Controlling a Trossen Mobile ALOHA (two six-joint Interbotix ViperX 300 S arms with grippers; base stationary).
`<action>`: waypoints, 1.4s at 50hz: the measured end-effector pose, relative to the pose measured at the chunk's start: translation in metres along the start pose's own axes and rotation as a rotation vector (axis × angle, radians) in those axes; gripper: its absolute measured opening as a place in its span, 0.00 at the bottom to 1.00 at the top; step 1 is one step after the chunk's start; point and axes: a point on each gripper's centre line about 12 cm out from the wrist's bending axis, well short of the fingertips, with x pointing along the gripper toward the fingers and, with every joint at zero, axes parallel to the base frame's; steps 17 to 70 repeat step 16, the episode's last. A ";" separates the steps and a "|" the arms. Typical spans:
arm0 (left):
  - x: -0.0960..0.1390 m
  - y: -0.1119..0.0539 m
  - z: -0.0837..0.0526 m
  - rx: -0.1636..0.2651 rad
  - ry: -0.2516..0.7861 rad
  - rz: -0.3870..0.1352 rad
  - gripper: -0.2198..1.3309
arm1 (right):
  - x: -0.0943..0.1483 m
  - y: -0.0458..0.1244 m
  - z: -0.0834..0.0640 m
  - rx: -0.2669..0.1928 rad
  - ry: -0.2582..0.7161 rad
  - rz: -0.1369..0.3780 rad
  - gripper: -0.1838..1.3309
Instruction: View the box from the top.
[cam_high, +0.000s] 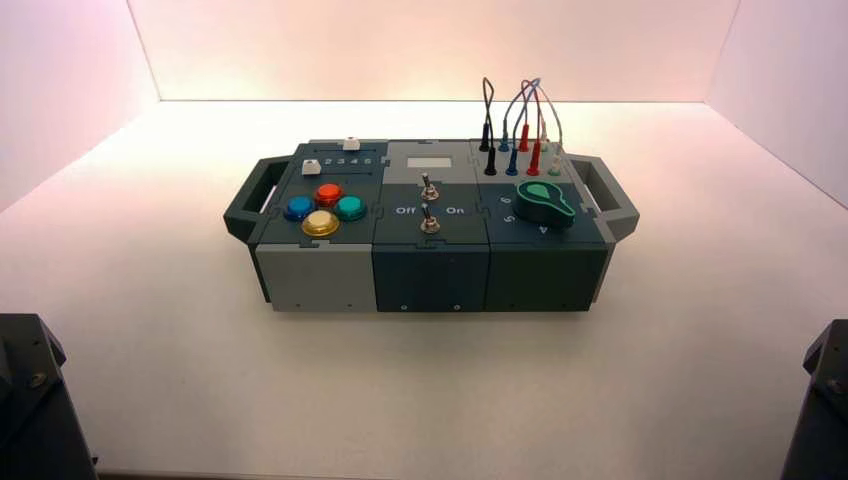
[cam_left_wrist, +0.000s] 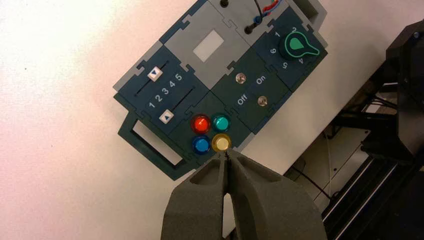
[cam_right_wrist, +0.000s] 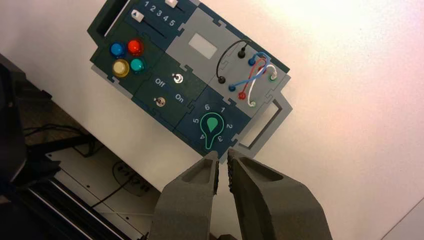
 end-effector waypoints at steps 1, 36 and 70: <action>0.000 0.000 0.000 0.001 -0.001 0.002 0.04 | -0.001 0.000 0.000 0.000 -0.003 0.001 0.26; -0.001 -0.001 -0.001 0.002 0.001 0.001 0.04 | 0.000 0.001 -0.001 0.002 -0.001 0.006 0.26; -0.001 -0.001 -0.001 0.002 0.001 0.001 0.04 | 0.000 0.001 -0.001 0.002 -0.001 0.006 0.26</action>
